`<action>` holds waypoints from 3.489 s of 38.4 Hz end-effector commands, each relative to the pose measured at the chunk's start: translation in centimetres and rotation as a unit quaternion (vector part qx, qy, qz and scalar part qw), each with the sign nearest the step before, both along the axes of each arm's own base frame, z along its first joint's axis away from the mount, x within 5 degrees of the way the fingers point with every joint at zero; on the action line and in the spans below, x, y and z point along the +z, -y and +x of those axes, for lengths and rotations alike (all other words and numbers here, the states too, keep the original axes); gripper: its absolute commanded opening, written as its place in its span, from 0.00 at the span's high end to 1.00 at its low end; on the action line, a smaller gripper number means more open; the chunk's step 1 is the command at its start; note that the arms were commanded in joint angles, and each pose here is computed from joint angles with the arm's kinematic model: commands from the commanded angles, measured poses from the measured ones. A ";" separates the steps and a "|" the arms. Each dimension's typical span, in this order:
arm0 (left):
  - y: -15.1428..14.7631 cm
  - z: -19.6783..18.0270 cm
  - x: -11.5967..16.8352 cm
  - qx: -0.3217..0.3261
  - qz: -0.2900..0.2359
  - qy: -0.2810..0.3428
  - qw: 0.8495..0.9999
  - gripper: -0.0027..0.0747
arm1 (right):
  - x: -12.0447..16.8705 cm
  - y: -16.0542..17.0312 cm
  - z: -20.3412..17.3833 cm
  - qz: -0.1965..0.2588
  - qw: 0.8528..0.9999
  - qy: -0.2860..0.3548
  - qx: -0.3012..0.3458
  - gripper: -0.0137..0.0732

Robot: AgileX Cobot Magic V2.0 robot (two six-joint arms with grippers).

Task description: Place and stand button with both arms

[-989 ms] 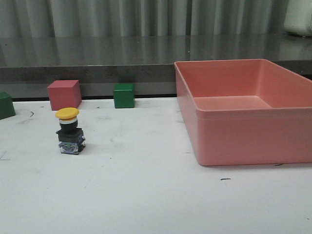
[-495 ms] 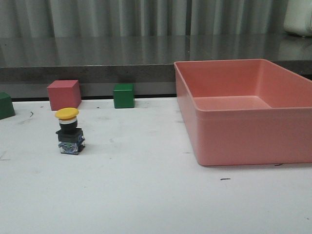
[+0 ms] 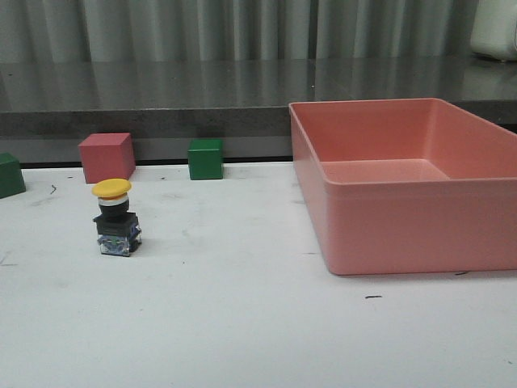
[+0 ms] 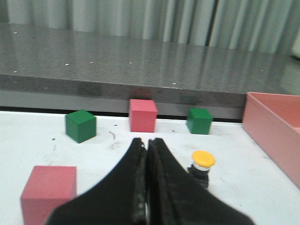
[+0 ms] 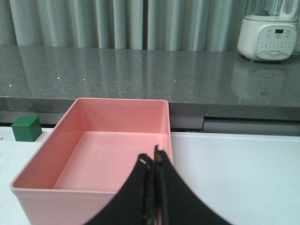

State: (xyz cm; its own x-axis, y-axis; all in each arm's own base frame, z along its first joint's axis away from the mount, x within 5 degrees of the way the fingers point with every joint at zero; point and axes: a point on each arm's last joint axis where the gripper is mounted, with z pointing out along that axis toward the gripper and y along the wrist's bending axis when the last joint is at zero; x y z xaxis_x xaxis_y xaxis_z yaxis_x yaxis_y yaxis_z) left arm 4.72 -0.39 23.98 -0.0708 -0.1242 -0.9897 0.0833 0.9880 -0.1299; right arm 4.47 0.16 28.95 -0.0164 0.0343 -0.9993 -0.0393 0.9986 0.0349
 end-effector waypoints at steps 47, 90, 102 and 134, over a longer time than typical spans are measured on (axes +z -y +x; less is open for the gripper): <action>-0.7 0.7 -3.5 0.078 -0.013 0.050 0.996 0.99 | 1.6 0.0 -0.1 -0.008 0.999 0.052 -0.004 0.92; -0.7 0.7 -3.5 0.078 -0.013 0.050 0.996 0.99 | -9.2 -0.2 1.0 -0.010 1.000 -0.001 0.011 0.92; -0.6 0.7 -3.5 0.069 -0.013 0.050 0.996 0.99 | -9.3 -0.2 1.0 -0.011 1.000 -0.004 0.011 0.92; -0.6 0.7 -3.5 0.069 -0.013 0.050 0.996 0.99 | -9.3 -0.2 1.0 -0.011 1.000 -0.004 0.011 0.92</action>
